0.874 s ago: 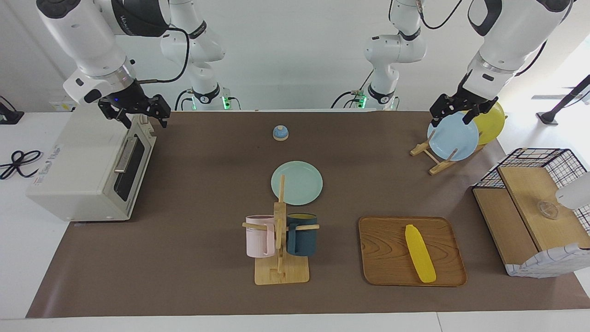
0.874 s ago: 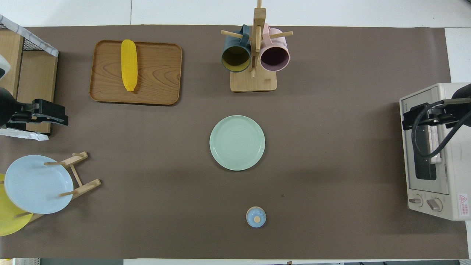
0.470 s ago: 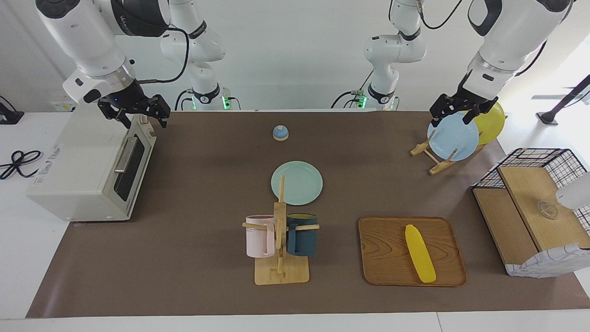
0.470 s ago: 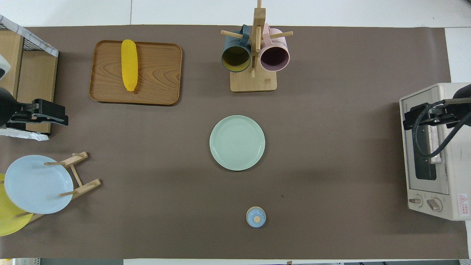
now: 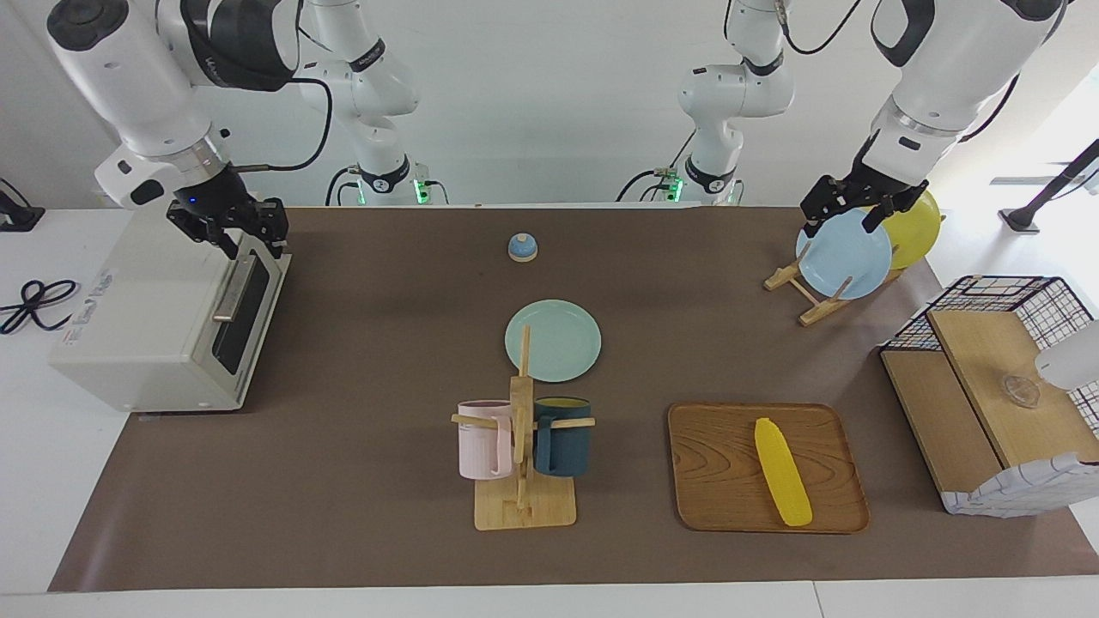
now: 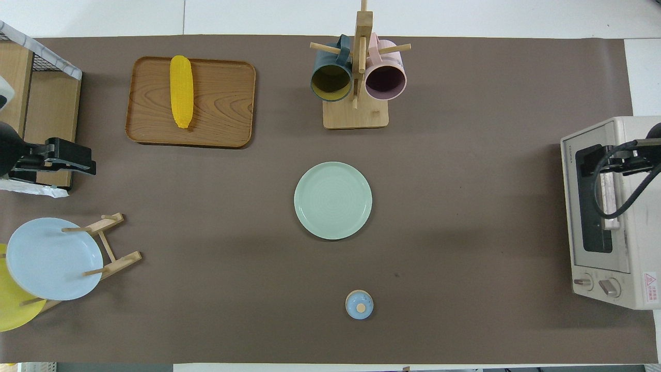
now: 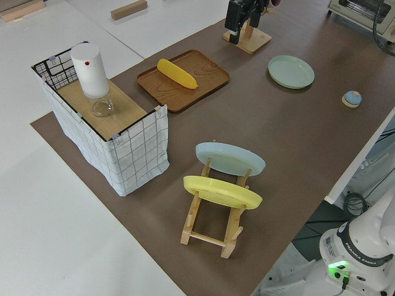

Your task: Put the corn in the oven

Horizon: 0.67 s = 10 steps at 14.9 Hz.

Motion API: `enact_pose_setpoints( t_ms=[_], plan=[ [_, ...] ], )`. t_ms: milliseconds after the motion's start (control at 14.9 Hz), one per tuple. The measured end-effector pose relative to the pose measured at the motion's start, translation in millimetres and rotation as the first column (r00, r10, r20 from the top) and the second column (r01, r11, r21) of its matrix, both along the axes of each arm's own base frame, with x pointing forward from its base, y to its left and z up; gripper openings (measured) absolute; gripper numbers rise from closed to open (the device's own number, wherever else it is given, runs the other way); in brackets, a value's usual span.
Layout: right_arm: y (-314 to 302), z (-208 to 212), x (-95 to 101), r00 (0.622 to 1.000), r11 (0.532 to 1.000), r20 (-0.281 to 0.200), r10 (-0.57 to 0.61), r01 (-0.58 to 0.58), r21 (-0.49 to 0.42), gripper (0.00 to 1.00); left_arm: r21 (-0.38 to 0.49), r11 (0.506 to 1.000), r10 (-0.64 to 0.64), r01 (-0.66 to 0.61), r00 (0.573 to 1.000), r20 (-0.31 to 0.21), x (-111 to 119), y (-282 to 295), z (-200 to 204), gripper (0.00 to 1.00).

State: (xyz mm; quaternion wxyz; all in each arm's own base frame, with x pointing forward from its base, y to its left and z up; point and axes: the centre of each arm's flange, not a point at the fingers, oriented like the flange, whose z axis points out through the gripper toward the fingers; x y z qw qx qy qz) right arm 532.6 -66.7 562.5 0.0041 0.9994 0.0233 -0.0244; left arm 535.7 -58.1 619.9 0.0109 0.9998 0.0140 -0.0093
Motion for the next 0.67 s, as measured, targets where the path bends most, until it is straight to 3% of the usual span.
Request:
enact_pose_setpoints(
  t_ms=[269,336,672],
  plan=[
    [-10,-19,-10.9,1.0,1.0,0.019,0.022,-0.022,-0.018,0.06,-0.005,1.0,-0.005,0.005,1.0,0.022,20,-5,-21,1.0],
    [-15,-27,-12.5,1.0,1.0,0.024,0.016,-0.015,-0.026,0.01,-0.006,1.0,-0.01,0.01,1.0,0.019,31,-10,-36,1.0],
    [-44,-64,-22.3,1.0,0.999,-0.001,-0.003,0.003,-0.041,0.01,-0.014,0.998,-0.063,0.062,0.998,-0.024,109,-42,-139,1.0]
  ],
)
